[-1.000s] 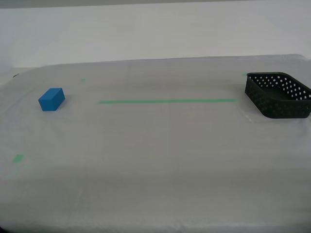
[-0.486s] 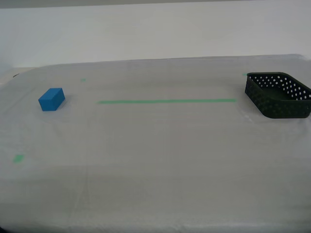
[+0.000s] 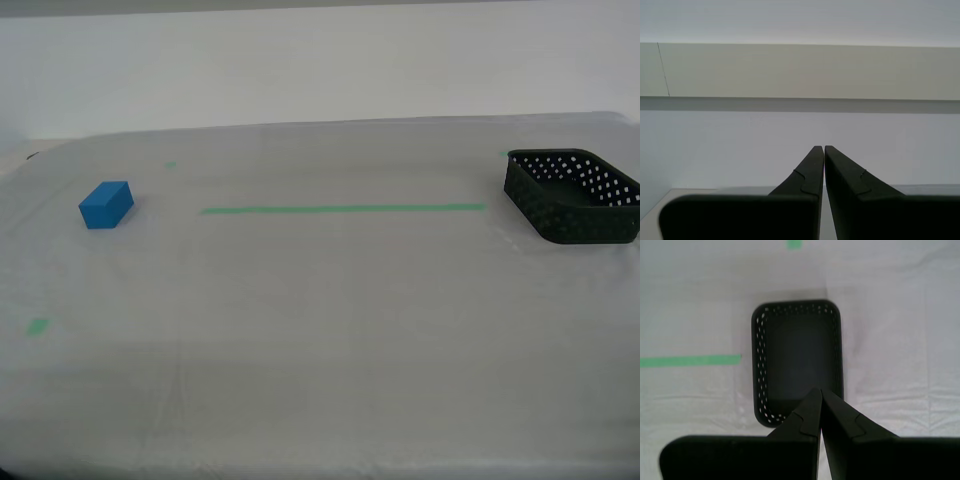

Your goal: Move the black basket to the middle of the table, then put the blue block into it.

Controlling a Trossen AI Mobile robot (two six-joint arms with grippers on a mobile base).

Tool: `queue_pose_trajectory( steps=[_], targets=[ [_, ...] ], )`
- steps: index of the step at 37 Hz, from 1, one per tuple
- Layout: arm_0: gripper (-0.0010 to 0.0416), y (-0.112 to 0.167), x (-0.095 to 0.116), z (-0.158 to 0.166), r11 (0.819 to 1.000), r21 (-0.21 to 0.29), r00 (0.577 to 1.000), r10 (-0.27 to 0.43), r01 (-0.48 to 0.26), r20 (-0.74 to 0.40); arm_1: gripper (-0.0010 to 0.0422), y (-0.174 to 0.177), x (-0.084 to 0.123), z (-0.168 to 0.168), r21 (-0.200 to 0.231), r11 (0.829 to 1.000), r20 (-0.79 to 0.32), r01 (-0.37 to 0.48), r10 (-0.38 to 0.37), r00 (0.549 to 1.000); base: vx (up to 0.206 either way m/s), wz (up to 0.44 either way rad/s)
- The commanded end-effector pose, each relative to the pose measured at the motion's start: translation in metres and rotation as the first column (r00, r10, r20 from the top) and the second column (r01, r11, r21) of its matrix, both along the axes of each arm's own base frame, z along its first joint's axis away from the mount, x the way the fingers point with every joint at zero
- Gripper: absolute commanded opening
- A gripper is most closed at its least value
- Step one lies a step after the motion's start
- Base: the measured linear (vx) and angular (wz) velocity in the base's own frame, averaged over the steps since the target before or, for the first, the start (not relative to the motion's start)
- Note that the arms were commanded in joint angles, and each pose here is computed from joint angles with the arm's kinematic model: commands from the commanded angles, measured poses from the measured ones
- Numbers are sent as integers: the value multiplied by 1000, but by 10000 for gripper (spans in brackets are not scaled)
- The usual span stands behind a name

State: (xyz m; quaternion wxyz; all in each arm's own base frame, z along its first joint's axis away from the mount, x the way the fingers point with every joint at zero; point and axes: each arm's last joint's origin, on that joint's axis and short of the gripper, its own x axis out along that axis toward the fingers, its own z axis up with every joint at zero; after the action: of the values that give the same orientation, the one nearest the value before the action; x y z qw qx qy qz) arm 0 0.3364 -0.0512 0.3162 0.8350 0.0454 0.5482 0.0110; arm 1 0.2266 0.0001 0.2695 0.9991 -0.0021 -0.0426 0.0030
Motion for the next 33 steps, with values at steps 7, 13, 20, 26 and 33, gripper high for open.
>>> queue_pose_trajectory(
  steps=[7, 13, 20, 26, 33],
  targets=[
    [-1, -3, 17, -21, 1000, 6, 995, 24, -24, -92, 0, 0, 0, 1, 1, 1000, 5, -1, 1, 1000, 0, 0],
    [-1, -7, 21, -28, 998, -68, 993, -6, -2, -121, 0, 0, 0, 1, 1, 1000, 6, -1, 1, 1000, 0, 0],
    [0, -9, 24, -30, 995, -102, 994, 7, -18, -109, 0, 0, 0, 1, 1, 1000, 6, -1, 1, 1000, 0, 0],
    [0, -8, 25, -29, 994, -104, 996, 9, -19, -93, 0, 0, 0, 1, 1, 1000, 5, -1, 1, 1000, 0, 0],
    [0, -8, 26, -30, 994, -105, 996, 8, -17, -88, 0, 0, 0, 1, 1, 1000, 5, -1, 1, 1000, 0, 0]
  ],
)
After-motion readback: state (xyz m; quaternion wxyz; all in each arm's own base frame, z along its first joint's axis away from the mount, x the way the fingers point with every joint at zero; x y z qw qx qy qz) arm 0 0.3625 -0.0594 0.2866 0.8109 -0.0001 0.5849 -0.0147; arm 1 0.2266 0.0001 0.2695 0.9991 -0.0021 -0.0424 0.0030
